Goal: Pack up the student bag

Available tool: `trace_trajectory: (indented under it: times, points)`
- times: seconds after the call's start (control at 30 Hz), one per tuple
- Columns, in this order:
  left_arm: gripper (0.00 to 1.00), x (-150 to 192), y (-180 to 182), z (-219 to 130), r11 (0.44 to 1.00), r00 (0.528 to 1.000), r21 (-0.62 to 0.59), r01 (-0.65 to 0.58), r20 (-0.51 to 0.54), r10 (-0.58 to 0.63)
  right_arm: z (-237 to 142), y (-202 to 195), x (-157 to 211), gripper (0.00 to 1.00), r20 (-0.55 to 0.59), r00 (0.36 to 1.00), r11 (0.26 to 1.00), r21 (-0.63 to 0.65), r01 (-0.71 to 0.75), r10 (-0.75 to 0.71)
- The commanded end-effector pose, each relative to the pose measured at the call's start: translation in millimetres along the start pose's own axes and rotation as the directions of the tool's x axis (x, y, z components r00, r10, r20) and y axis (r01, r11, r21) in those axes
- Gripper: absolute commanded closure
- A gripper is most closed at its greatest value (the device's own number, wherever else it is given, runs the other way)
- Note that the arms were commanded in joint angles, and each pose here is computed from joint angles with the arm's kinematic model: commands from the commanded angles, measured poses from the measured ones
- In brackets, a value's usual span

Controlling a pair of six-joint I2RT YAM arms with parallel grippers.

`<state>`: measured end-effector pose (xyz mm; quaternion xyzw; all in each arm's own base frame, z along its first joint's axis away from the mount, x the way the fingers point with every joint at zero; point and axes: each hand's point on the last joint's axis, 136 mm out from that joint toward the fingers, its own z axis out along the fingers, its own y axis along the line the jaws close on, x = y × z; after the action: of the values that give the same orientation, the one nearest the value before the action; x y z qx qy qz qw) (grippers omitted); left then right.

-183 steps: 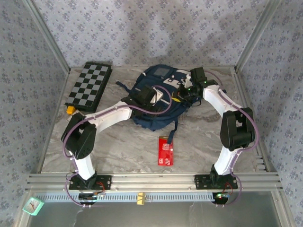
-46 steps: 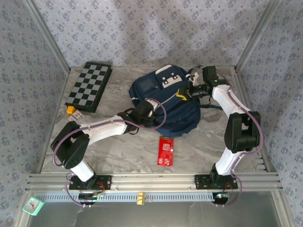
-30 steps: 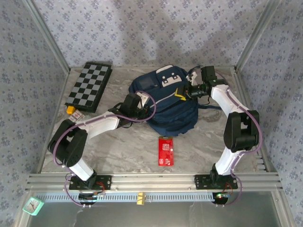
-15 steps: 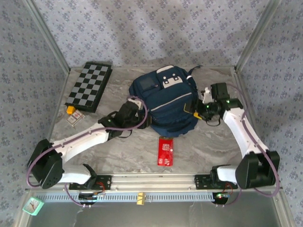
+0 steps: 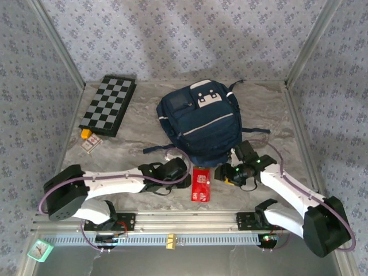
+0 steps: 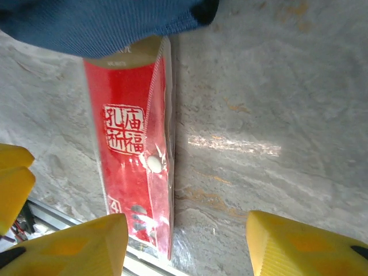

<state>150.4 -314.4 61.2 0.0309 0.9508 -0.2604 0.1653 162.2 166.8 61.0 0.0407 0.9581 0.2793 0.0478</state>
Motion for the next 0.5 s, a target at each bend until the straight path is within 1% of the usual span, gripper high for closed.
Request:
trace_trajectory:
  times: [0.0,0.07,0.17,0.23,0.3,0.37,0.47]
  points:
    - [0.63,-2,-26,8,0.997,0.999,0.07,0.04,0.02,-0.041,12,20,-13,0.45,0.063,0.998,0.997,-0.073,0.005,0.0]
    - [0.65,1,-27,15,0.997,0.999,0.057,0.047,0.018,-0.048,20,24,-10,0.46,0.049,0.999,0.996,-0.084,0.018,-0.014]
    - [0.7,2,-29,24,0.997,0.998,0.06,0.051,0.017,-0.052,31,15,-7,0.48,0.026,1.0,0.999,-0.044,-0.003,0.004]
    - [0.72,5,-23,30,0.998,0.998,0.042,0.05,0.021,-0.051,38,17,-4,0.48,0.002,1.0,0.998,-0.06,-0.008,0.008]
    - [0.76,7,-15,36,0.998,0.998,0.01,0.068,0.016,-0.069,45,13,2,0.47,-0.024,1.0,0.999,-0.038,-0.002,0.001]
    - [0.8,9,-20,40,0.998,0.998,0.033,0.063,0.007,-0.063,50,9,5,0.47,-0.032,0.999,1.0,-0.022,-0.002,0.001]
    - [0.83,9,-25,45,0.998,0.999,0.051,0.036,0.007,-0.037,57,13,8,0.48,-0.051,0.998,0.998,-0.055,-0.024,0.021]
